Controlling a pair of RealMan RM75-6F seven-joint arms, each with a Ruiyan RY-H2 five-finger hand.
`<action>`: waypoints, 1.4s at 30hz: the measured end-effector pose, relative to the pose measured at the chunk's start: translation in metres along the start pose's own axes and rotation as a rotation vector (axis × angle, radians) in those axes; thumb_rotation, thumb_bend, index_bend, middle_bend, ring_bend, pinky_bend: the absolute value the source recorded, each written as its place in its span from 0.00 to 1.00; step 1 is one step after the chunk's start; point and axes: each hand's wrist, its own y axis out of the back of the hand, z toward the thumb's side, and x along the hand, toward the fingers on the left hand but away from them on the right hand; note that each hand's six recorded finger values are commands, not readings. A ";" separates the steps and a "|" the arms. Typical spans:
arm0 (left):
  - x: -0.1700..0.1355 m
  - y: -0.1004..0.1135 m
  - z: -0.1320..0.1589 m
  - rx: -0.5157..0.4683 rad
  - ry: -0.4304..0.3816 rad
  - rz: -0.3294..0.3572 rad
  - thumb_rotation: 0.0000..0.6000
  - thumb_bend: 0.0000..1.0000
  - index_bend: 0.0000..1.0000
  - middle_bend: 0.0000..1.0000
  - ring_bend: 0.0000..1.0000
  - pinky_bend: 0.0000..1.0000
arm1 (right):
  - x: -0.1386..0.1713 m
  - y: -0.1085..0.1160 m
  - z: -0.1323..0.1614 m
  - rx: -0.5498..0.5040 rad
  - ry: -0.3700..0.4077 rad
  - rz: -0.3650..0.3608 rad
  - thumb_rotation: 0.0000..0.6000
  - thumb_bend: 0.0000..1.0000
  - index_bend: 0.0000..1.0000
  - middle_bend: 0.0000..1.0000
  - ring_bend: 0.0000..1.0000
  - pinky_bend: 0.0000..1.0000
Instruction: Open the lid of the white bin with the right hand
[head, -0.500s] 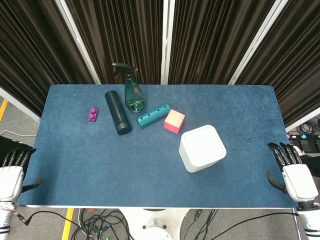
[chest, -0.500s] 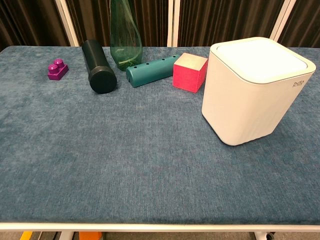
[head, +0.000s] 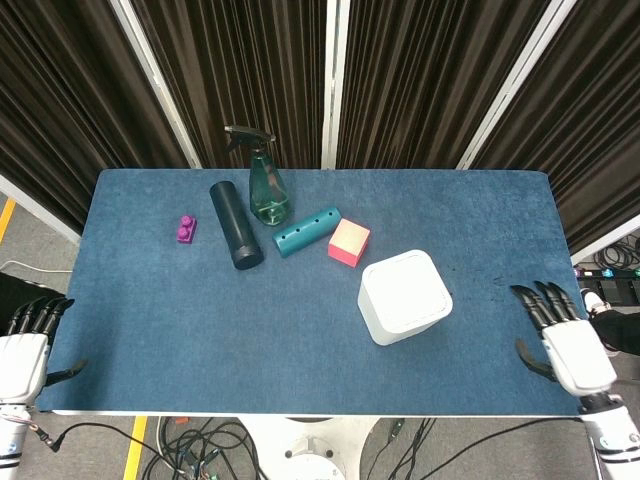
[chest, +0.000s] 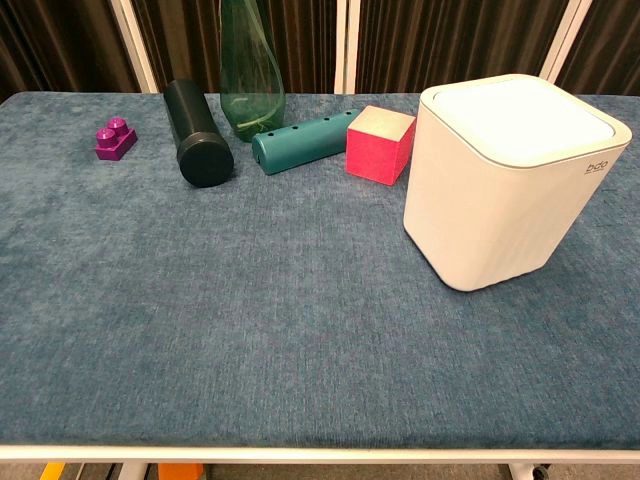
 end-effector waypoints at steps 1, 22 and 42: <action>0.000 0.001 0.001 0.000 -0.003 0.003 1.00 0.00 0.15 0.14 0.08 0.12 | -0.007 0.001 0.006 0.008 0.034 0.004 1.00 0.36 0.09 0.17 0.00 0.01; -0.005 -0.001 -0.004 -0.020 0.009 0.008 1.00 0.00 0.15 0.14 0.08 0.12 | -0.080 -0.017 0.090 0.193 0.334 0.157 1.00 0.36 0.35 0.32 0.00 0.02; -0.007 -0.002 -0.009 -0.031 0.014 0.012 1.00 0.00 0.15 0.14 0.08 0.12 | -0.063 0.002 0.072 0.168 0.242 0.033 1.00 0.36 0.15 0.19 0.00 0.01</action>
